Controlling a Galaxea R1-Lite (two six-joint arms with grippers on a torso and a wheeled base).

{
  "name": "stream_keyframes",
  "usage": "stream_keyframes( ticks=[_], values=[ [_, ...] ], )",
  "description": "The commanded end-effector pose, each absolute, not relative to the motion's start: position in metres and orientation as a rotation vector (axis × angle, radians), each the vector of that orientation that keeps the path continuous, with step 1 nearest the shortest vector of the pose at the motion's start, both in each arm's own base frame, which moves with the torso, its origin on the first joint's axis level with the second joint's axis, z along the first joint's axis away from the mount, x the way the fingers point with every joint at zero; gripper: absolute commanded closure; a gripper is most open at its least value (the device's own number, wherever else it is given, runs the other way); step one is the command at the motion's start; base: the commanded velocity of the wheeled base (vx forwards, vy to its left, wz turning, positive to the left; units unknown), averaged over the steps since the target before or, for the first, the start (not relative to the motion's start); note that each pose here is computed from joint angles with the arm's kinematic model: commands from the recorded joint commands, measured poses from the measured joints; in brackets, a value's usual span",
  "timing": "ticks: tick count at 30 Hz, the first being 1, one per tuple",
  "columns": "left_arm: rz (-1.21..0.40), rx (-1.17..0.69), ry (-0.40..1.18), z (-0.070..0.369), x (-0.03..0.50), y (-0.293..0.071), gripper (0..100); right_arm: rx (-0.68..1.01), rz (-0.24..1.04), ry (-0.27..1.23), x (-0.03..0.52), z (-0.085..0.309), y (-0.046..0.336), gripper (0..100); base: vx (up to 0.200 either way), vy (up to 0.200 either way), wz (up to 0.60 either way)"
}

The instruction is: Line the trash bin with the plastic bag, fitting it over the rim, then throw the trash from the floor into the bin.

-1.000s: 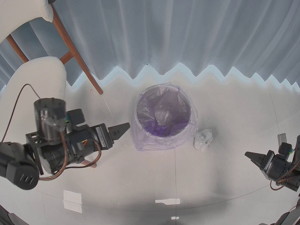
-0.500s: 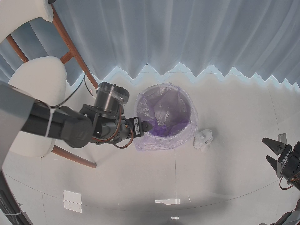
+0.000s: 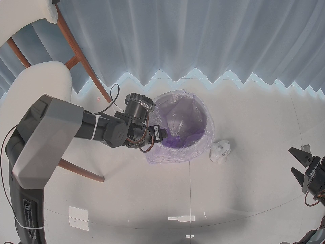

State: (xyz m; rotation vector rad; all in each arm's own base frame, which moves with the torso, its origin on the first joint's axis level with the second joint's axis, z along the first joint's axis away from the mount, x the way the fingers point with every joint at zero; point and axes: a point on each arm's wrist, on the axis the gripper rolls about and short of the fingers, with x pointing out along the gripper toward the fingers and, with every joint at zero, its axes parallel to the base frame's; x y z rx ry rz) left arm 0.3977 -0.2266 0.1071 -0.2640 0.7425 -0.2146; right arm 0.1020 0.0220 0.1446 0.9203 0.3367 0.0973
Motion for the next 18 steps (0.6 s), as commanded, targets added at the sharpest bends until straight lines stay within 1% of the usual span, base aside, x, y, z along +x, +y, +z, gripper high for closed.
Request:
stream_keyframes(
  ticks=[1, 7, 8, 16, 18],
  values=[
    [-0.171, -0.266, 0.746, 0.088, 0.426, -0.228, 0, 0.928, 0.096, 0.349, 0.102, 0.143, 0.022, 0, 0.0, 0.0, 0.0],
    [-0.156, -0.262, 0.762, 0.084, 0.441, -0.234, 0, 0.933, 0.096, 0.348, 0.103, 0.143, 0.022, 0, 0.0, 0.0, 0.0],
    [-0.155, -0.26, 0.761, 0.084, 0.442, -0.234, 100, 0.933, 0.096, 0.348, 0.103, 0.143, 0.022, 0, 0.0, 0.0, 0.0],
    [-0.098, -0.23, 0.736, 0.083, 0.446, -0.235, 100, 0.932, 0.096, 0.355, 0.104, 0.143, 0.022, 0, 0.0, 0.0, 0.0],
    [-0.119, -0.241, 0.678, 0.105, 0.453, -0.229, 100, 0.934, 0.094, 0.358, 0.103, 0.142, 0.022, 0, 0.0, 0.0, 0.0]
  ],
)
